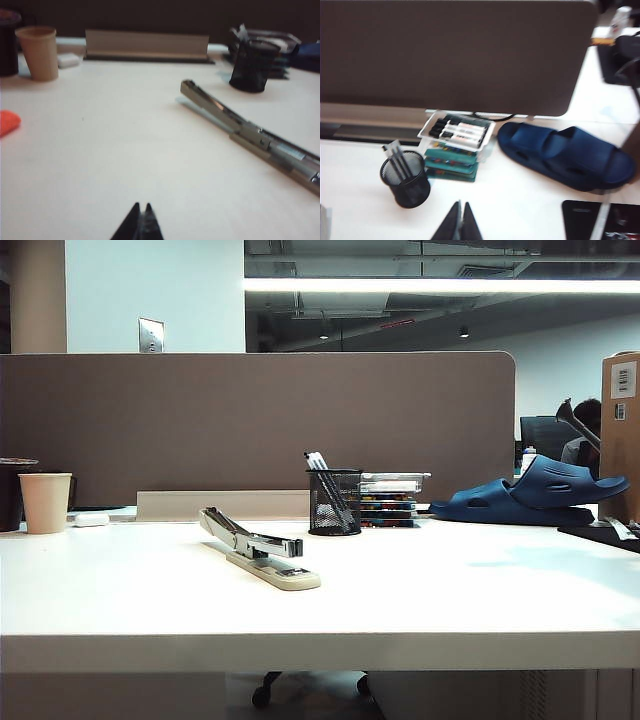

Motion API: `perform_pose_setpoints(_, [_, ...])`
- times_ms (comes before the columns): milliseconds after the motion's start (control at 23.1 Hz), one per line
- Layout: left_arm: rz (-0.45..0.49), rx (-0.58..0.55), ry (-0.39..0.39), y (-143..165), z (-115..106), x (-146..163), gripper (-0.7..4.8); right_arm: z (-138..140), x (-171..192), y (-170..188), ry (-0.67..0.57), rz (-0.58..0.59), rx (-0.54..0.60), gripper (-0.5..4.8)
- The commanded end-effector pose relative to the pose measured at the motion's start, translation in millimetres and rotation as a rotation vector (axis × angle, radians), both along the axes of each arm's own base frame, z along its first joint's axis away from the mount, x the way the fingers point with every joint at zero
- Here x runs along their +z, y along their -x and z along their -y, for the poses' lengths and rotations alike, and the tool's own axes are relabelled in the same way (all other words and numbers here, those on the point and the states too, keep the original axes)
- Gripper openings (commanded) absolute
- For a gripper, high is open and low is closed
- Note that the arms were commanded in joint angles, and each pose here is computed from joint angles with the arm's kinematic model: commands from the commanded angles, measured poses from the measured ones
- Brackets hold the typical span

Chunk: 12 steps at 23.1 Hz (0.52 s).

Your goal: Pick up a set of staples and put them into the open stapler.

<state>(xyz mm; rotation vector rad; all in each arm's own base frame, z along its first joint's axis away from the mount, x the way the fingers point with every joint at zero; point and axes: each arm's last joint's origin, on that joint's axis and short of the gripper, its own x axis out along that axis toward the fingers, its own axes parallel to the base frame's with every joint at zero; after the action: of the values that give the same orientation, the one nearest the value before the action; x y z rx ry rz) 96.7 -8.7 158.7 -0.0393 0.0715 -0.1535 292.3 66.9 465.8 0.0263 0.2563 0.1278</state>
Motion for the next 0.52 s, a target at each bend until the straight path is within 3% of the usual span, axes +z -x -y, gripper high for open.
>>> perform_pose_setpoints(43, [0.075, 0.004, 0.000, 0, 0, 8, -0.06, 10, 5, 20, 0.010, 0.039, -0.028, -0.02])
perform_pose_setpoints(346, [0.078, 0.005, 0.000, 0, 0, 8, -0.06, 26, -24, 80, 0.028, 0.022, -0.081, -0.01])
perform_pose_setpoints(519, [0.077, 0.005, 0.001, 0, 0, 8, -0.06, 37, -56, 129, 0.015, 0.078, -0.081, -0.01])
